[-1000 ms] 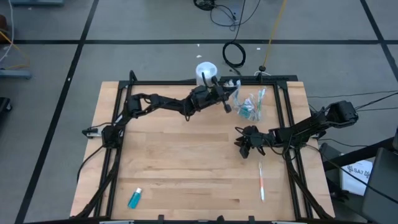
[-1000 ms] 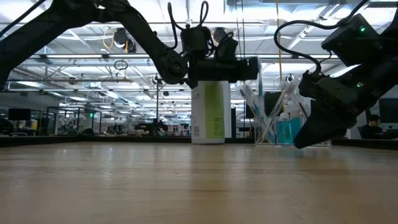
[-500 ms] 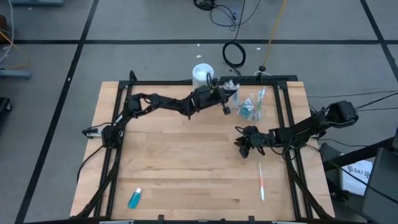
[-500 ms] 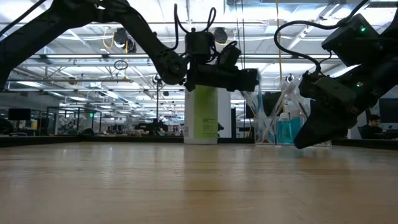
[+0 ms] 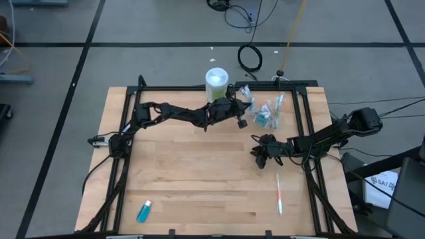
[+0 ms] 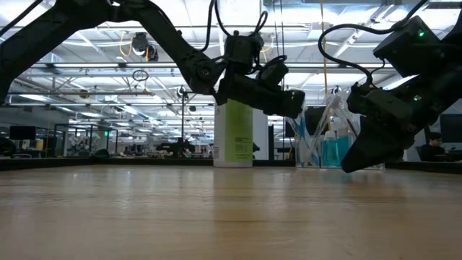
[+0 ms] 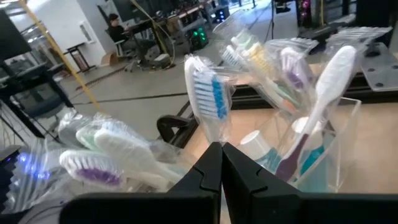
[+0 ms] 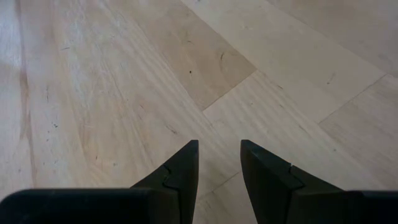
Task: Pick & Place toothbrushing station
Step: Put the blue toothbrush into the transparent organizer, then put the orange toothbrush into the transparent organizer
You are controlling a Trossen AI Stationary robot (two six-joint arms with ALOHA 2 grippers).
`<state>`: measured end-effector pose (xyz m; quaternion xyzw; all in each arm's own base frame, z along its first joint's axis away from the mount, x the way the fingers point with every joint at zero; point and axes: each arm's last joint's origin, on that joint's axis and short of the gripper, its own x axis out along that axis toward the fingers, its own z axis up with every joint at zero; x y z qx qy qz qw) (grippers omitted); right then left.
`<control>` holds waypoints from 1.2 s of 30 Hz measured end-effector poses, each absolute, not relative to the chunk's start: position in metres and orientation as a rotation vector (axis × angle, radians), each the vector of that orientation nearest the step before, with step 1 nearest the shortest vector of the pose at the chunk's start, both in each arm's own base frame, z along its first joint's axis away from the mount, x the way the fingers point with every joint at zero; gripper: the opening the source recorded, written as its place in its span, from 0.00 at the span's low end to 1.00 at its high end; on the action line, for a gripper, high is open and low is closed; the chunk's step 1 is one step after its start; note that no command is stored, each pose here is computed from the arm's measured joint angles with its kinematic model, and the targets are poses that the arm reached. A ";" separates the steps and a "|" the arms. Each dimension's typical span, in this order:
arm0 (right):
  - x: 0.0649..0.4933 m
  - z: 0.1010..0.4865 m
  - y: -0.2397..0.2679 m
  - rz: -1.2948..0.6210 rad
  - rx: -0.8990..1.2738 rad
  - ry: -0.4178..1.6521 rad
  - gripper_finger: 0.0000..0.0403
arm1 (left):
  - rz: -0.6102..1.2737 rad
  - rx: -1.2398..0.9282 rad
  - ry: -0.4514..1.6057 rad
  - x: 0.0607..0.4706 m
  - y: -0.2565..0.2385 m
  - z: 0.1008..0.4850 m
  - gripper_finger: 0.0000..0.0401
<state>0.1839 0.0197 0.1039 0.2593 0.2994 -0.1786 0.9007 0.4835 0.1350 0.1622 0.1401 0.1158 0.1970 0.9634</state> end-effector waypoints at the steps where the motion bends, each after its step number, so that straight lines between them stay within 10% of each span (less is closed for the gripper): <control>1: 0.184 0.104 0.020 -0.369 0.536 0.619 0.28 | 0.401 0.275 0.237 0.483 0.135 0.162 0.01; 24: 0.188 0.109 0.017 -0.320 0.405 0.577 0.28 | 0.471 0.235 0.354 0.482 0.122 0.155 0.30; 36: 0.200 0.139 0.020 -0.210 0.498 0.398 0.28 | 0.322 0.031 0.544 0.439 0.086 0.246 0.34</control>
